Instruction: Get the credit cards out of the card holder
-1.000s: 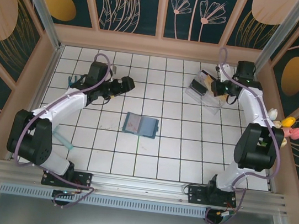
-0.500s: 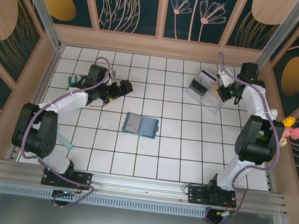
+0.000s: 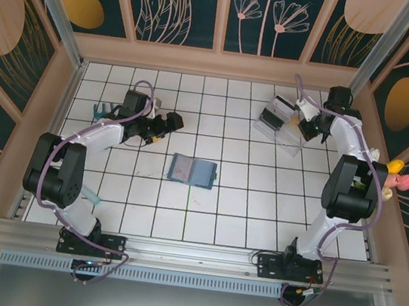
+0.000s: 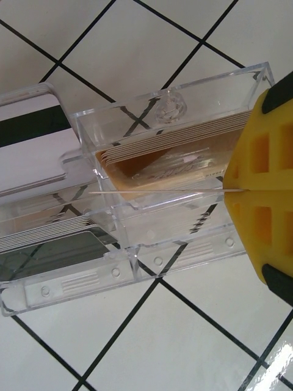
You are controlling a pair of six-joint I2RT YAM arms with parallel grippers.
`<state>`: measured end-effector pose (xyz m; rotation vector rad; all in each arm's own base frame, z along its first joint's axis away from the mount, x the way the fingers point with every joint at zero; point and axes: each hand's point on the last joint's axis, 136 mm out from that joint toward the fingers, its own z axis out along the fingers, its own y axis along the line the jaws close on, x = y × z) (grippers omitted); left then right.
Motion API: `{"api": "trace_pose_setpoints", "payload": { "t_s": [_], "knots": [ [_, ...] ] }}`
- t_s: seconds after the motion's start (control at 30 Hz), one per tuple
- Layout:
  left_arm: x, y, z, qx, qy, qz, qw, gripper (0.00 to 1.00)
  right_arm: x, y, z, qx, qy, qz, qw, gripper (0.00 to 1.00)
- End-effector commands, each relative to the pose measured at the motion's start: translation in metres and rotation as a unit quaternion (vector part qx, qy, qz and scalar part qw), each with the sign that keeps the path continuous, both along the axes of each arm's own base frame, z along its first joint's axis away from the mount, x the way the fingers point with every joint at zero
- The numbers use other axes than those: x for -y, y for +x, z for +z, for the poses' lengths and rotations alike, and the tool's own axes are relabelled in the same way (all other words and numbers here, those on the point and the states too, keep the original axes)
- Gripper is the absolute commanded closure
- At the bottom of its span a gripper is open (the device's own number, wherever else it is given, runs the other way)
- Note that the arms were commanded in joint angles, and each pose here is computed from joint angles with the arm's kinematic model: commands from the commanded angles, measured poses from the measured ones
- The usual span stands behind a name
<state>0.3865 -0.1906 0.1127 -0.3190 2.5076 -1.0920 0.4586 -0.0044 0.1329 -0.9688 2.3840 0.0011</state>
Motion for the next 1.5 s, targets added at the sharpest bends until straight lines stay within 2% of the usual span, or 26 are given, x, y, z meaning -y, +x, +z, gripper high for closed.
{"api": "trace_pose_setpoints", "payload": {
  "t_s": [0.0, 0.7, 0.93, 1.17, 1.47],
  "knots": [
    [0.001, 0.003, -0.001, 0.005, -0.009, -0.007, 1.0, 0.02, 0.009, 0.01, 0.002, 0.014, -0.022, 0.008, 1.0, 1.0],
    [0.009, 0.001, -0.006, -0.007, -0.037, -0.021, 0.999, 0.02, 0.018, 0.015, -0.009, 0.028, -0.057, 0.022, 0.998, 1.0],
    [0.011, -0.006, -0.01, -0.016, -0.052, -0.024, 0.998, 0.01, 0.019, 0.015, -0.002, 0.064, -0.051, 0.03, 0.996, 0.95],
    [0.012, -0.006, -0.013, -0.02, -0.053, -0.025, 0.998, 0.02, 0.019, 0.014, -0.007, 0.062, -0.059, 0.042, 0.995, 0.96],
    [0.013, -0.007, -0.013, -0.021, -0.055, -0.027, 0.998, 0.01, 0.002, 0.002, 0.001, 0.055, -0.017, 0.063, 0.996, 0.98]
  ]
}}
